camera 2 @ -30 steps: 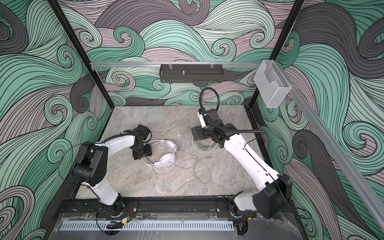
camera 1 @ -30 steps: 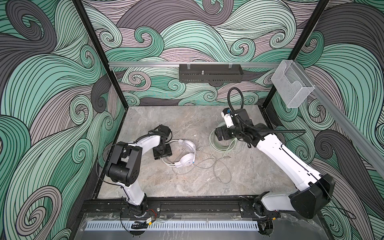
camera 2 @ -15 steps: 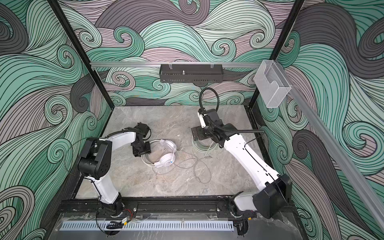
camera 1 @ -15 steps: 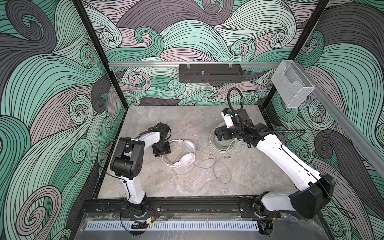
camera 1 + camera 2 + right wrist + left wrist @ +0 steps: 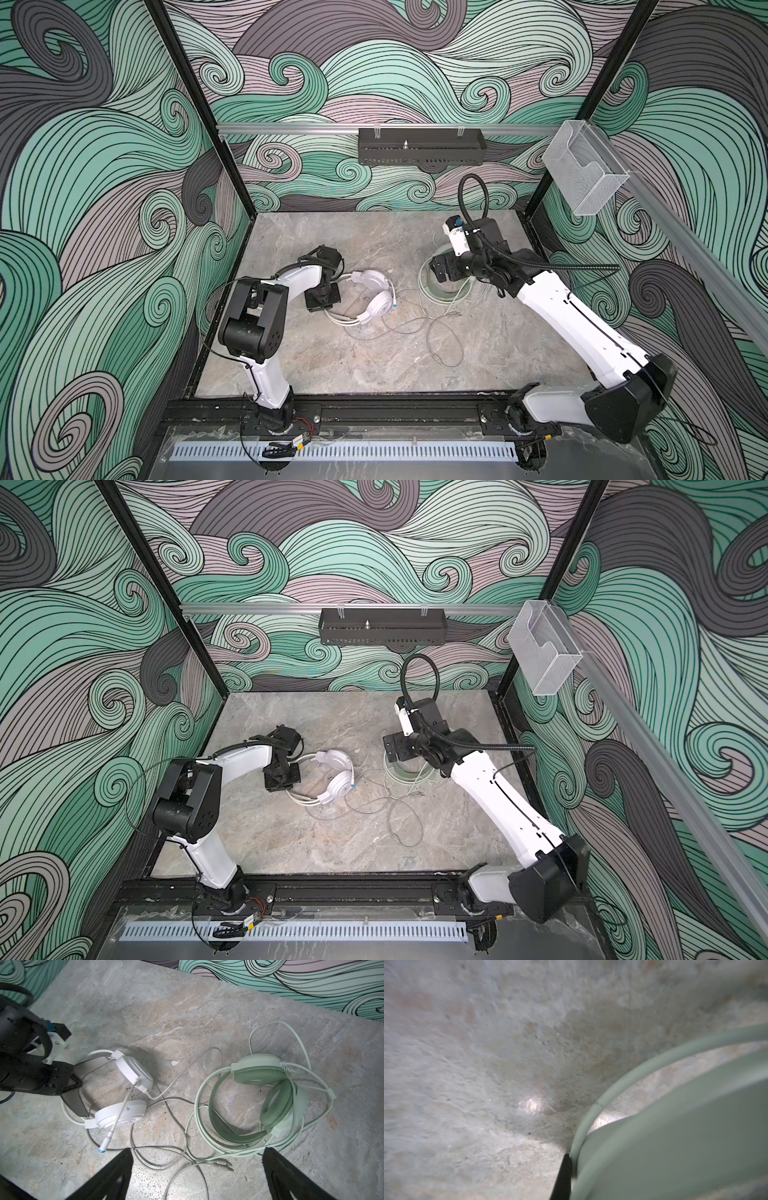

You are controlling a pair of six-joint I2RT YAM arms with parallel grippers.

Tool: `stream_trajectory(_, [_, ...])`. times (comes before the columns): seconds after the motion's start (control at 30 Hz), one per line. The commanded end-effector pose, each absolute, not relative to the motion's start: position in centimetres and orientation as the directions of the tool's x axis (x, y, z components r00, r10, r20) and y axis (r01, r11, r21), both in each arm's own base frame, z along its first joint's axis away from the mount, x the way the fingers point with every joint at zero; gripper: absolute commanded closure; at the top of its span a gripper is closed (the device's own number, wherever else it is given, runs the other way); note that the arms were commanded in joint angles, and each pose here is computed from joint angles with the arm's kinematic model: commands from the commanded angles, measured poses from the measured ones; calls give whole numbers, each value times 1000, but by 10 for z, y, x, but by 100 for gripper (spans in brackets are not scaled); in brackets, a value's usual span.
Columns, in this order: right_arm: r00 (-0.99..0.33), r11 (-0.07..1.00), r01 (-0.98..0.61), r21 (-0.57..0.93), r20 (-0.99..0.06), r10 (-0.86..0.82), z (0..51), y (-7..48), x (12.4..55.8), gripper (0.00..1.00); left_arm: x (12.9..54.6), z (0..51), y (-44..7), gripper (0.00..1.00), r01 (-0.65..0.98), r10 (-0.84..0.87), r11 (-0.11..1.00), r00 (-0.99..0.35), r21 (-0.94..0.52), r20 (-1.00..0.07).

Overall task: Wrap the headphones
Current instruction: 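Grasp the white headset's headband with the left gripper and lift it up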

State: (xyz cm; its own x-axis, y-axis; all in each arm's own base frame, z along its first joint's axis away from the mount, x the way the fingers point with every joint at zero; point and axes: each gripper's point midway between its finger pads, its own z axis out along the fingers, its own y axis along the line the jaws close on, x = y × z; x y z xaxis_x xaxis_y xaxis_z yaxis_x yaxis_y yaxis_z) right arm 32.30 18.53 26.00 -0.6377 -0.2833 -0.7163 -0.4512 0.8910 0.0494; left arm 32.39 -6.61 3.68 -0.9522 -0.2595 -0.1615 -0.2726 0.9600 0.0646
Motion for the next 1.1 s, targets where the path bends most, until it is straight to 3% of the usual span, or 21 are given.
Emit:
stream_trajectory(0.0, [-553,821,-566,75,-773,-311,278,200,305,2,350,110,-53,100,-230,-177,967,-918,111,-354])
stream_trajectory(0.2, [-351,674,-735,74,-892,-285,315,213,263,1,364,217,-52,100,-135,-60,987,-807,85,-587])
stream_trajectory(0.37, [-228,634,-773,-21,-923,-309,342,200,235,0,360,312,-76,100,64,90,996,-590,65,-802])
stream_trajectory(0.6, [-183,598,-797,-84,-910,-372,349,191,216,0,340,377,-108,100,264,155,964,-475,28,-866])
stream_trajectory(1.07, [-192,494,-869,26,-938,-289,352,234,217,0,316,451,-131,100,368,81,927,-401,-79,-912])
